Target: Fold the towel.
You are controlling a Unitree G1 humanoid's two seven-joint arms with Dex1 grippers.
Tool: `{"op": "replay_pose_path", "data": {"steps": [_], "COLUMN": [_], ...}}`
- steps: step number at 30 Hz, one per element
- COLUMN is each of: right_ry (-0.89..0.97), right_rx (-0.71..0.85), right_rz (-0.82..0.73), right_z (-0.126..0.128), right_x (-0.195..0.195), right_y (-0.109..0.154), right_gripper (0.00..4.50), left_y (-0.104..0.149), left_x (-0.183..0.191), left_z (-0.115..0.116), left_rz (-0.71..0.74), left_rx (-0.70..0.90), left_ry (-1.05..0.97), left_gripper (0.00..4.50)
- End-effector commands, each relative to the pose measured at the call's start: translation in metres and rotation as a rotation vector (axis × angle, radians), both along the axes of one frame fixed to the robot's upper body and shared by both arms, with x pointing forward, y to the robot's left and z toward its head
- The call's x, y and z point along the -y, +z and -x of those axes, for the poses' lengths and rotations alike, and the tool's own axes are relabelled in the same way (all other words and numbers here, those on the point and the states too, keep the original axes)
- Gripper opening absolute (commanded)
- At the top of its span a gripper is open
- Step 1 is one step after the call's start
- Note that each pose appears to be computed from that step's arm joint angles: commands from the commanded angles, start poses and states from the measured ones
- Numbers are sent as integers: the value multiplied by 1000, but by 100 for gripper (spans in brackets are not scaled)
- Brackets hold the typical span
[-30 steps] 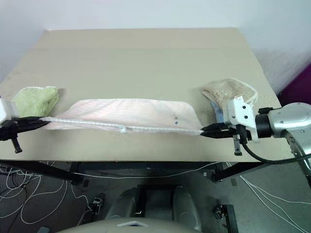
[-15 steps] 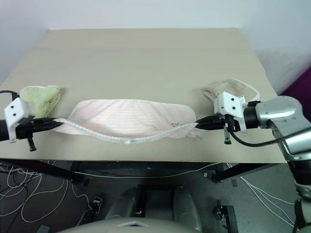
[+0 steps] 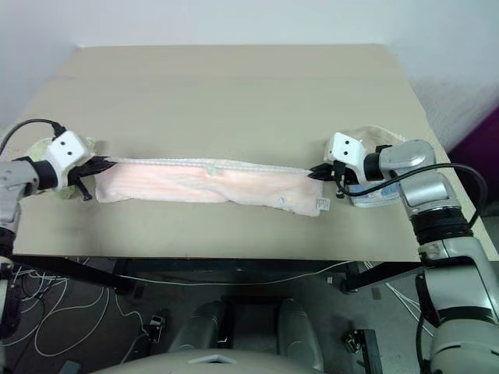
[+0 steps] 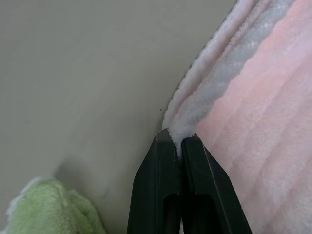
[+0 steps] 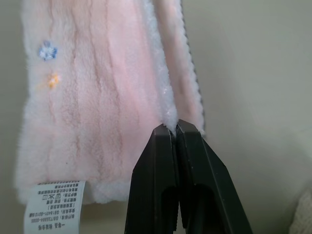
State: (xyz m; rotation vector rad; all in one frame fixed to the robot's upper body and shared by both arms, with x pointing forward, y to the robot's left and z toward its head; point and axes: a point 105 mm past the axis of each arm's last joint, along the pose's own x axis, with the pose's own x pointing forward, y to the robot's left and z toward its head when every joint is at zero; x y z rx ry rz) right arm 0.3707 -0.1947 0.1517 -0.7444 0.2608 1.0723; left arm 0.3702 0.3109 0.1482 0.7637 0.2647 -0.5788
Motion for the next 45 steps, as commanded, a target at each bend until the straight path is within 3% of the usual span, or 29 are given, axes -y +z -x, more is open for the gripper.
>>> {"op": "replay_pose_path", "data": {"steps": [1,10,12,20,24,25,28,31,38,45], "right_ry": [-25,-23,-23,-31,-72,-86,-152,-199,-316,-381], "right_rx": [64,55,53,52,157,181,253,228,-83,-182], "right_rz": [8,24,25,5,-18,-26,-161,-306,-625,-636], "right_z": [-10,-12,-12,-6,-5,-6,3,22,78,94], "right_x": [3,1,2,7,14,15,17,11,-12,-22], "right_y": [11,2,1,2,22,27,59,67,46,24], "right_gripper": [4,4,48,309,447,450,450,450,450,450], "left_y": [3,-1,1,13,19,20,27,27,34,10], "left_x": [-7,-2,-2,-2,-10,-11,-20,-30,-34,-3], "left_z": [-5,-18,-21,-26,-27,-26,-25,-20,-18,-26], "left_rz": [-50,-50,-46,72,126,139,220,239,288,291], "left_rx": [26,61,82,148,190,195,240,269,325,188], "left_ry": [27,49,62,107,169,169,238,291,345,238], "left_gripper": [0,0,0,278,413,445,448,448,448,448]}}
